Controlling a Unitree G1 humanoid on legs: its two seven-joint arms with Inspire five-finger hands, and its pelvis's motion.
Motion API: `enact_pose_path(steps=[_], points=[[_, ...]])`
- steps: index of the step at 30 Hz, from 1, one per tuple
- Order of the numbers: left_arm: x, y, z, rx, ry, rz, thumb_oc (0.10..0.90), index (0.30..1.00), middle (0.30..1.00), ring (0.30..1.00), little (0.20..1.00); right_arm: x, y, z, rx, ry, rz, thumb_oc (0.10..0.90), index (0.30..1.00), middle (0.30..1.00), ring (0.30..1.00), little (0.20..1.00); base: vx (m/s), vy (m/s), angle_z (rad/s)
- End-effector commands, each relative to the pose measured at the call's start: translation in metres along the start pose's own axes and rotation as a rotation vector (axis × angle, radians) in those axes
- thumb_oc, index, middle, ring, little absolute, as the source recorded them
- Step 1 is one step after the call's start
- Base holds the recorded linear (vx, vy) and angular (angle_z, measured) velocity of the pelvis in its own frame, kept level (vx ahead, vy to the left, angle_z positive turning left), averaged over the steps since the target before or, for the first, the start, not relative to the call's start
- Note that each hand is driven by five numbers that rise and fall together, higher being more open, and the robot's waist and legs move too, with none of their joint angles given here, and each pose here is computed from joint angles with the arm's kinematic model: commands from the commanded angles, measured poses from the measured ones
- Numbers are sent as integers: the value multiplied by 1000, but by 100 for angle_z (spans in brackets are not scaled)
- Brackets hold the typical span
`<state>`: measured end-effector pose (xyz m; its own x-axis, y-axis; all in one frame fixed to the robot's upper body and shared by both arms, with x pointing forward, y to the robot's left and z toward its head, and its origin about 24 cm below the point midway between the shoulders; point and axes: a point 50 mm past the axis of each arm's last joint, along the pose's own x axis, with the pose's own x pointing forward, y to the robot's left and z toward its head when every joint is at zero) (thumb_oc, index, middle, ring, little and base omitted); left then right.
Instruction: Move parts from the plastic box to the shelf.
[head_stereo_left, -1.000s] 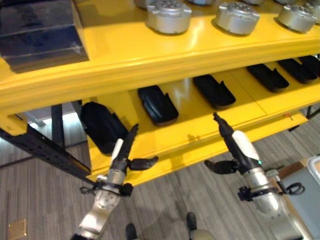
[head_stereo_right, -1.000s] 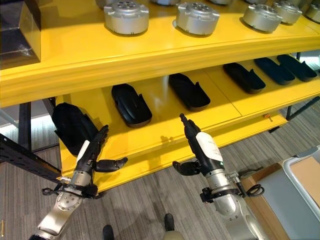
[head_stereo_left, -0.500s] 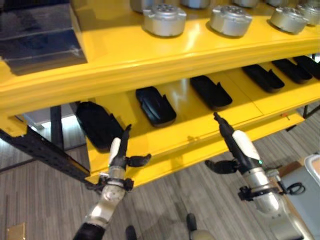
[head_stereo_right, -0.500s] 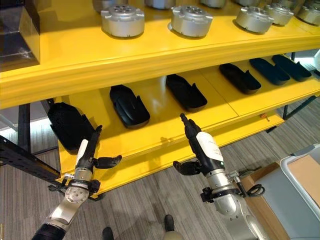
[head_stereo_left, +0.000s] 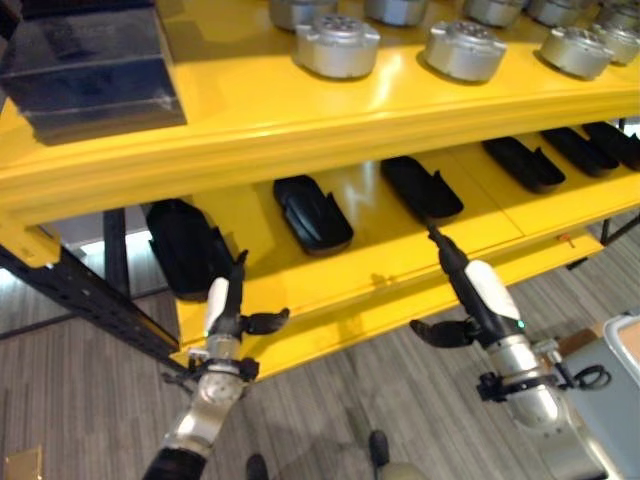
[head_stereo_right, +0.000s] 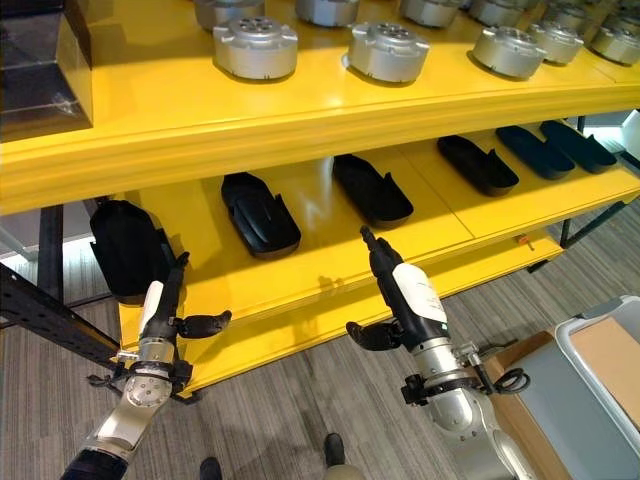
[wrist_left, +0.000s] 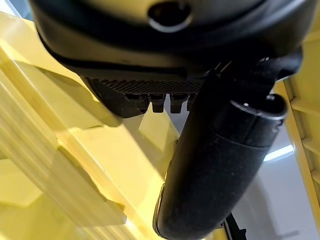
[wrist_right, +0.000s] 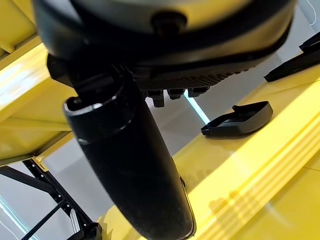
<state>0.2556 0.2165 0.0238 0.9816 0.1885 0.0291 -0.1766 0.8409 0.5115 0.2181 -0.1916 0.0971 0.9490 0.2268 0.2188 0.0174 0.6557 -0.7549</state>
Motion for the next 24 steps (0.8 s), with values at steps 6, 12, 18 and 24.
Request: enact_pose_path(steps=[6, 12, 18, 24], points=[[14, 21, 12, 2, -61, 84, 900, 1000, 1000, 1000, 1000, 19, -48, 36, -43, -244, -246, 900, 1000, 1000, 1000, 1000, 0, 0, 0], [15, 25, 42, -58, -197, 78, 900, 1000, 1000, 1000, 1000, 19, -49, 36, -52, -237, -264, 900, 1000, 1000, 1000, 1000, 0, 0, 0], [8, 26, 86, -167, -389, 29, 900, 1000, 1000, 1000, 1000, 18, -52, 36, -55, -234, -279, 900, 1000, 1000, 1000, 1000, 0, 0, 0], [1, 28, 116, -284, -518, -6, 900, 1000, 1000, 1000, 1000, 16, -53, 38, -56, -239, -287, 900, 1000, 1000, 1000, 1000, 0, 0, 0]])
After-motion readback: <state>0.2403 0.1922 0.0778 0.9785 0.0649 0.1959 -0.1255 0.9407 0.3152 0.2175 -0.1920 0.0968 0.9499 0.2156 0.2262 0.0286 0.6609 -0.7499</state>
